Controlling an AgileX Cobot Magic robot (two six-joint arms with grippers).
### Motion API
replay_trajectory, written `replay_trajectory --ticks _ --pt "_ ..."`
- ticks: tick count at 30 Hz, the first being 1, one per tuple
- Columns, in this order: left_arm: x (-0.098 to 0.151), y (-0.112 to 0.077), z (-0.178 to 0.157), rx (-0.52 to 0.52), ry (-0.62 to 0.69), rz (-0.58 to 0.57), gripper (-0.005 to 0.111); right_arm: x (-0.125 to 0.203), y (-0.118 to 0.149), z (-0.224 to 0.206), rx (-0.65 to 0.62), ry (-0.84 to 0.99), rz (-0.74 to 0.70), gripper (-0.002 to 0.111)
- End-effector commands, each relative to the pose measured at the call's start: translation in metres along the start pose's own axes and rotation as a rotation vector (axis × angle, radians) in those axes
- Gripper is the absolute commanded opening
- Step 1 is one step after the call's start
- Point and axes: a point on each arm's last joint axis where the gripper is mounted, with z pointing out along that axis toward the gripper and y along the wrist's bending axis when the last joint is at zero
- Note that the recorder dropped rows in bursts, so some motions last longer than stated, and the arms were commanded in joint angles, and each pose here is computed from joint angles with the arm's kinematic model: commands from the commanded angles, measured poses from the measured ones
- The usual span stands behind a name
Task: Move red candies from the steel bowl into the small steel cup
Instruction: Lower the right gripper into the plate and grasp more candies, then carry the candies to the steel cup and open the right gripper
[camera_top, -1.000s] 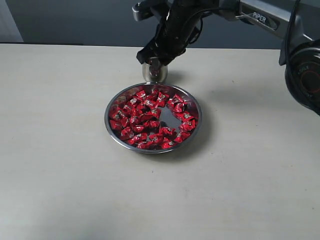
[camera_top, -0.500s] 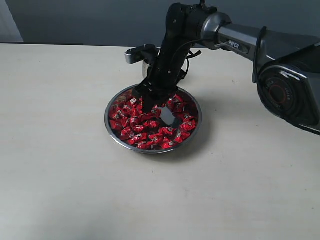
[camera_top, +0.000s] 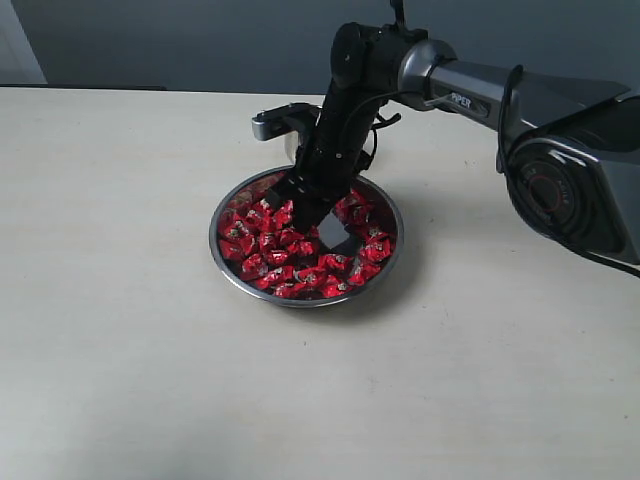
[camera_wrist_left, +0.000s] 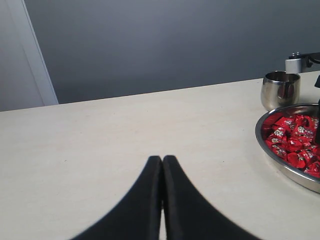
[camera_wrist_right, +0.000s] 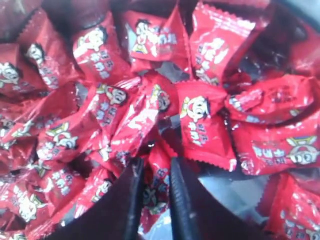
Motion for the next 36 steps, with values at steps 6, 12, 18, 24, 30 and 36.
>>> replay_trajectory --ticks 6,12,18,24,30,36 --pt "0.000 -0.001 0.000 0.008 -0.009 -0.007 0.000 -0.012 0.007 -0.057 0.127 -0.158 -0.070 0.000" --pt "0.000 -0.001 0.000 0.008 -0.009 -0.007 0.000 -0.028 0.000 -0.089 0.323 -0.372 -0.087 0.000" --pt "0.000 -0.001 0.000 0.008 -0.009 -0.007 0.000 -0.041 -0.006 -0.092 0.392 -0.527 -0.104 0.000" --pt "0.000 -0.001 0.000 0.008 -0.009 -0.007 0.000 -0.047 -0.016 -0.086 0.442 -0.591 -0.117 -0.001" --pt "0.000 -0.001 0.000 0.008 -0.009 -0.007 0.000 -0.041 -0.030 -0.076 0.423 -0.563 -0.010 -0.001" --pt "0.000 -0.001 0.000 0.008 -0.009 -0.007 0.000 -0.040 -0.035 -0.074 0.417 -0.563 0.024 0.000"
